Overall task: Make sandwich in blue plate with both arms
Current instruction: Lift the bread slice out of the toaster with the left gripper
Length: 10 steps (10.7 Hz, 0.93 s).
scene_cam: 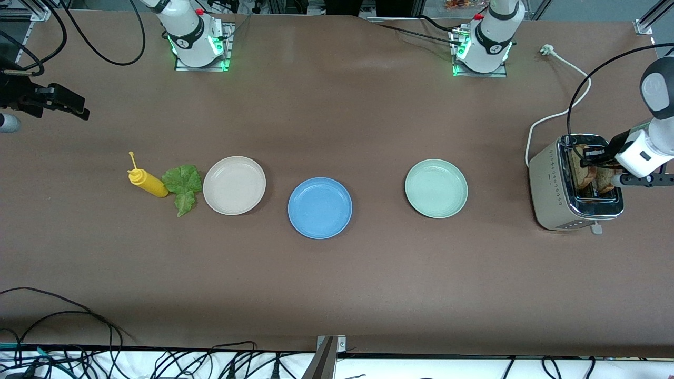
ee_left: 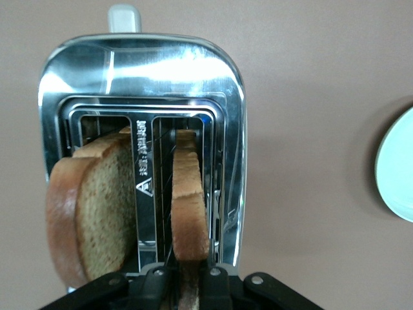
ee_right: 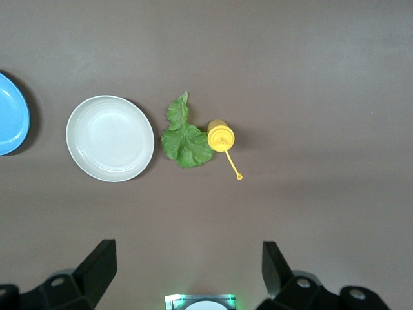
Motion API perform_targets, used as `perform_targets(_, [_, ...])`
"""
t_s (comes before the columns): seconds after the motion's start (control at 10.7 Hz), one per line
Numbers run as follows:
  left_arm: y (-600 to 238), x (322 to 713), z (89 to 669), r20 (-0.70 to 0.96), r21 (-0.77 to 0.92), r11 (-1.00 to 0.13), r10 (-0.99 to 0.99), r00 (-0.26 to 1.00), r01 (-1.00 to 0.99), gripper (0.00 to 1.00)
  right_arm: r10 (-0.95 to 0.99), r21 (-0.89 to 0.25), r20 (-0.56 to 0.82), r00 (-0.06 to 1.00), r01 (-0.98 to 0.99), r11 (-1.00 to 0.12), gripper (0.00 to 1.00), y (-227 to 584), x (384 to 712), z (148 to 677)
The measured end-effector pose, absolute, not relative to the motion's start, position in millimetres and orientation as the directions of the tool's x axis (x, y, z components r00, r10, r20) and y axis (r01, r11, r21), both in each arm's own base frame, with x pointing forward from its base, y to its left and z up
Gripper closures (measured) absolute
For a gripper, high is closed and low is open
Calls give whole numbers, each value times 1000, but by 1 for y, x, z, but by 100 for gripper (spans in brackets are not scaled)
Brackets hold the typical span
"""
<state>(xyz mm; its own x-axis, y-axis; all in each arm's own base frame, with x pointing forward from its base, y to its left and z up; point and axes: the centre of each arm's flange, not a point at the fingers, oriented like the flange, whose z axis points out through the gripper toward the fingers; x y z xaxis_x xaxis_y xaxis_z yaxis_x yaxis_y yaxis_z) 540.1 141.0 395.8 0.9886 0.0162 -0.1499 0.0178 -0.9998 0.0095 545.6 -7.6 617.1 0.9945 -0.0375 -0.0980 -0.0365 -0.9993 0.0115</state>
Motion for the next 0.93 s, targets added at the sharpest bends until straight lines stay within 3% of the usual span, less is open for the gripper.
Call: perform_targets(0.93, [134, 546, 493, -159, 17, -1000, 3, 987, 6, 90, -39, 12, -98, 994, -38, -999, 0, -8, 546, 617])
